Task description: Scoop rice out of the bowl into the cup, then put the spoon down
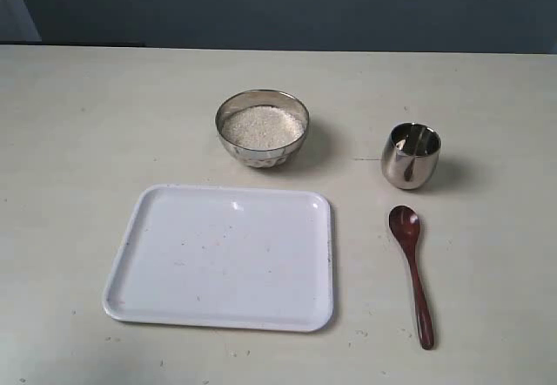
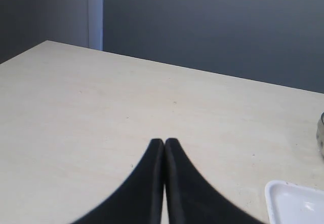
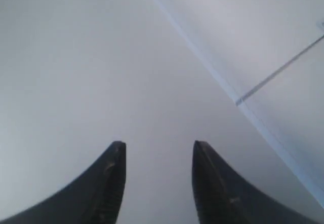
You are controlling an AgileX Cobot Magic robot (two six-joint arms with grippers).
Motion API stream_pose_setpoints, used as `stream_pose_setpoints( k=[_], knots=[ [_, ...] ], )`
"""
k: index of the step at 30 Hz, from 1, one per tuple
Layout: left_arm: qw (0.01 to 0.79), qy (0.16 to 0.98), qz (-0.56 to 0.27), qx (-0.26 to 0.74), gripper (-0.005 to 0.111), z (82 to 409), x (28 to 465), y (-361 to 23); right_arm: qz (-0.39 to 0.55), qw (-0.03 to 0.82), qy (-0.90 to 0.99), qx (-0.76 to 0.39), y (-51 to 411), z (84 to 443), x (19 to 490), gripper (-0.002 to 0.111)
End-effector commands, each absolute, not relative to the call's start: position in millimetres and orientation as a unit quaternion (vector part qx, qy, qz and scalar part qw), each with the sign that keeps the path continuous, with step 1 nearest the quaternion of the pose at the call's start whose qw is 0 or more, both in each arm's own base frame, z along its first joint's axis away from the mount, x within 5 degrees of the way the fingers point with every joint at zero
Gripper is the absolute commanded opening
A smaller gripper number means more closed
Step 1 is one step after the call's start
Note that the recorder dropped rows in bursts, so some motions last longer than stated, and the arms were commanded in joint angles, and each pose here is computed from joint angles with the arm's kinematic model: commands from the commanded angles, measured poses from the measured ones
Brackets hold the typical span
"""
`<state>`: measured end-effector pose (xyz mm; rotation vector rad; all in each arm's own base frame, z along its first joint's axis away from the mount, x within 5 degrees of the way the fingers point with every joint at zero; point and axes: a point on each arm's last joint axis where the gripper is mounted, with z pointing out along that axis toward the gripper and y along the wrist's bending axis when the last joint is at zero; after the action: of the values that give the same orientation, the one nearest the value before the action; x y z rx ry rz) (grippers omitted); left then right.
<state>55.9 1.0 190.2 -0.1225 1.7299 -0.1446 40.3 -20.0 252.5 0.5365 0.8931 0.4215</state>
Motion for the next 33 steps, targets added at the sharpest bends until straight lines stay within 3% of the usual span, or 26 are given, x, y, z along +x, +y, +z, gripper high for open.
stream_pose_setpoints(
  k=[1, 6, 8, 11, 14, 20, 25, 33],
  knots=[
    [0.651, 0.754, -0.067, -0.049, 0.0, 192, 56, 0, 0.218, 0.882, 0.301, 0.29, -31, 264, 26, 0.042],
    [0.651, 0.754, -0.067, -0.049, 0.0, 192, 56, 0, 0.314, 0.813, 0.386, 0.302, -19, 253, 40, 0.042],
    [0.651, 0.754, -0.067, -0.049, 0.0, 192, 56, 0, 0.321, 0.726, 0.517, 0.32, -8, 229, 53, 0.042],
    [0.651, 0.754, -0.067, -0.049, 0.0, 192, 56, 0, 0.297, 0.563, 0.637, 0.434, -6, 188, 54, 0.042],
    [0.651, 0.754, -0.067, -0.049, 0.0, 192, 56, 0, 0.274, 0.498, 0.674, 0.472, -5, 174, 50, 0.042],
    [0.651, 0.754, -0.067, -0.049, 0.0, 192, 56, 0, 0.285, 0.504, 0.666, 0.471, -5, 177, 51, 0.042],
    [0.651, 0.754, -0.067, -0.049, 0.0, 192, 56, 0, 0.352, 0.487, 0.635, 0.486, 2, 181, 53, 0.042],
    [0.651, 0.754, -0.067, -0.049, 0.0, 192, 56, 0, 0.347, 0.5, 0.641, 0.468, 2, 183, 53, 0.042]
  ],
)
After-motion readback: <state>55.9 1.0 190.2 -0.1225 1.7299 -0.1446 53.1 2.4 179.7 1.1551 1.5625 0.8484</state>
